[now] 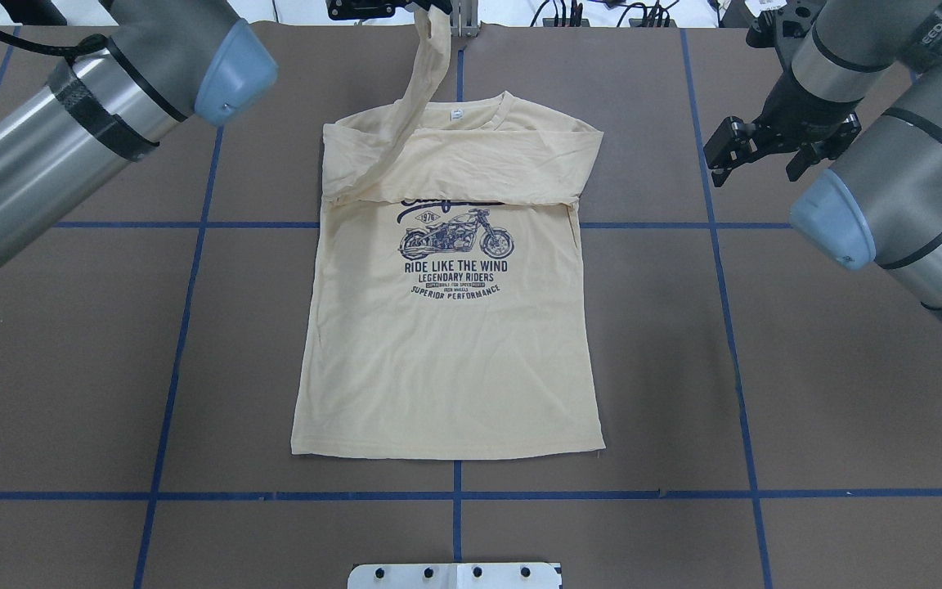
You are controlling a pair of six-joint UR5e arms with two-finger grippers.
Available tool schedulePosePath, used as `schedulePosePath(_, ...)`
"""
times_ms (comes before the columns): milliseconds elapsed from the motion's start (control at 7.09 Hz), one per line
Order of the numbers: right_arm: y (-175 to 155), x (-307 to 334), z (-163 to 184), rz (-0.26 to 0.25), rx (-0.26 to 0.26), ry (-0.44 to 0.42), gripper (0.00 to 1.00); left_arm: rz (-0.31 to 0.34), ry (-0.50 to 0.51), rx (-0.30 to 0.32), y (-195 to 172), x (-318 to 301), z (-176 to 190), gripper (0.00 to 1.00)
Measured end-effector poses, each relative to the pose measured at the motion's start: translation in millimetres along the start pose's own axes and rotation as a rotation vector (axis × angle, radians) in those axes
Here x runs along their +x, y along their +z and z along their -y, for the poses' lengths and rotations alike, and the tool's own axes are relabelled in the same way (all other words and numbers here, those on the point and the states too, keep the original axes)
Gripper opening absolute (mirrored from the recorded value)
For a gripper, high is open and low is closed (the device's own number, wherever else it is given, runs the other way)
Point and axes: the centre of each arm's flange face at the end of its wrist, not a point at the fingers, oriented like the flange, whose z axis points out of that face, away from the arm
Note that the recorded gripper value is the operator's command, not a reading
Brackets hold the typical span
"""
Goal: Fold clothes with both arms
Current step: 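Grasp the other sleeve cuff with the left gripper and lift it up, then carry the sleeve across the shirt with the left gripper toward the collar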
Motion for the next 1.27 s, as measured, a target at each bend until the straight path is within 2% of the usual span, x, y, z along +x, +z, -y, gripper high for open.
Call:
schedulePosePath(564,-0.4,4.1,2.2,-0.001,-0.001,0.008,1.00,-0.011,-0.001,0.100,95.8,-11.8,11.3,0.00)
schedulePosePath(1269,2.6,5.4,2.7,-0.005,-0.006,0.013,1.00,-0.016,0.005,0.148,200.8,-51.9,-34.9,0.00)
